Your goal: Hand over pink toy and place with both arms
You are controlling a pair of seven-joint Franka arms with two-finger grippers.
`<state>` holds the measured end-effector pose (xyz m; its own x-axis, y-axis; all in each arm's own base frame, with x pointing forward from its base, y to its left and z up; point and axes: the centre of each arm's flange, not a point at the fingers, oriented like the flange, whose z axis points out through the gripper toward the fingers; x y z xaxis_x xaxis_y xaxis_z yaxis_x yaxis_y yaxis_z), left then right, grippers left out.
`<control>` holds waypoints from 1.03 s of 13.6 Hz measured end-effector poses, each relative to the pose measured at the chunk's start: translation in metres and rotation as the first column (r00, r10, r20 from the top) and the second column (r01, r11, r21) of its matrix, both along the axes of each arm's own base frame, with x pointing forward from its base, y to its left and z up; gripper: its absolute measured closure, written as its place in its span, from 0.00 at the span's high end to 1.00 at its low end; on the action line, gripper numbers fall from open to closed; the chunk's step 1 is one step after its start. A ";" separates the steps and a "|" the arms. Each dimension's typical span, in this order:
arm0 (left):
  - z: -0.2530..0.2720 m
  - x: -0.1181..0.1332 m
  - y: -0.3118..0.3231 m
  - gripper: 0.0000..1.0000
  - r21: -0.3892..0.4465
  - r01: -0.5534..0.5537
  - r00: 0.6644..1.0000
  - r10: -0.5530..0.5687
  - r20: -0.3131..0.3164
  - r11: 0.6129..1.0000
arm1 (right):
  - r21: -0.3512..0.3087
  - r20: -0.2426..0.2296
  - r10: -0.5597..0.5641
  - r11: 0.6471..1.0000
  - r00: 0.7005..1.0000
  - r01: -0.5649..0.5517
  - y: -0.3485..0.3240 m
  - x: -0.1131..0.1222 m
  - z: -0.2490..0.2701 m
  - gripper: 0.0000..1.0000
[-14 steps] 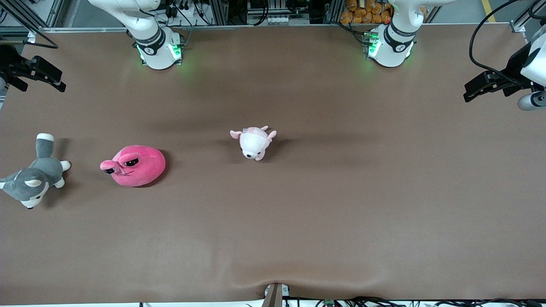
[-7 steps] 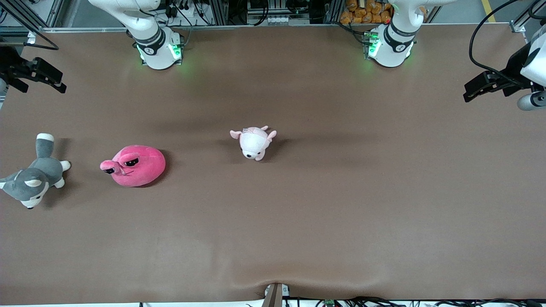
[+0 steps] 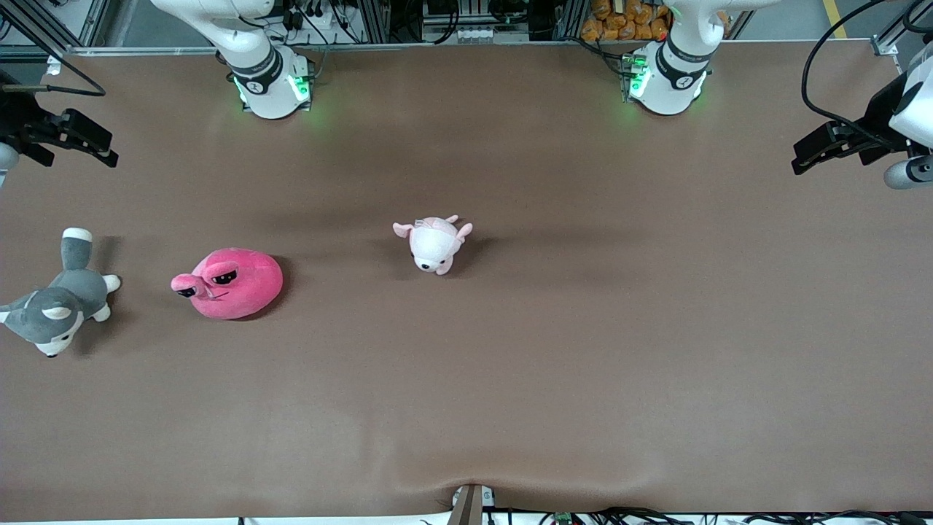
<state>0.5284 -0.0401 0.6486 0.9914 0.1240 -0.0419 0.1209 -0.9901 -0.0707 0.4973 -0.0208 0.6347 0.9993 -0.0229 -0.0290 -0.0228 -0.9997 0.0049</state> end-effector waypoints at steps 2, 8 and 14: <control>0.000 -0.001 -0.004 1.00 0.000 0.008 1.000 -0.008 0.001 1.000 | 0.000 -0.003 -0.002 1.000 1.000 0.002 -0.001 0.000 0.000 1.00; 0.008 -0.010 -0.013 1.00 0.004 0.024 1.000 -0.024 -0.011 1.000 | 0.002 -0.026 -0.014 1.000 1.000 0.014 -0.008 -0.003 -0.002 1.00; 0.028 -0.014 -0.010 1.00 0.001 0.038 0.999 -0.038 0.028 0.999 | 0.002 -0.026 -0.014 1.000 1.000 0.014 -0.008 -0.003 -0.002 1.00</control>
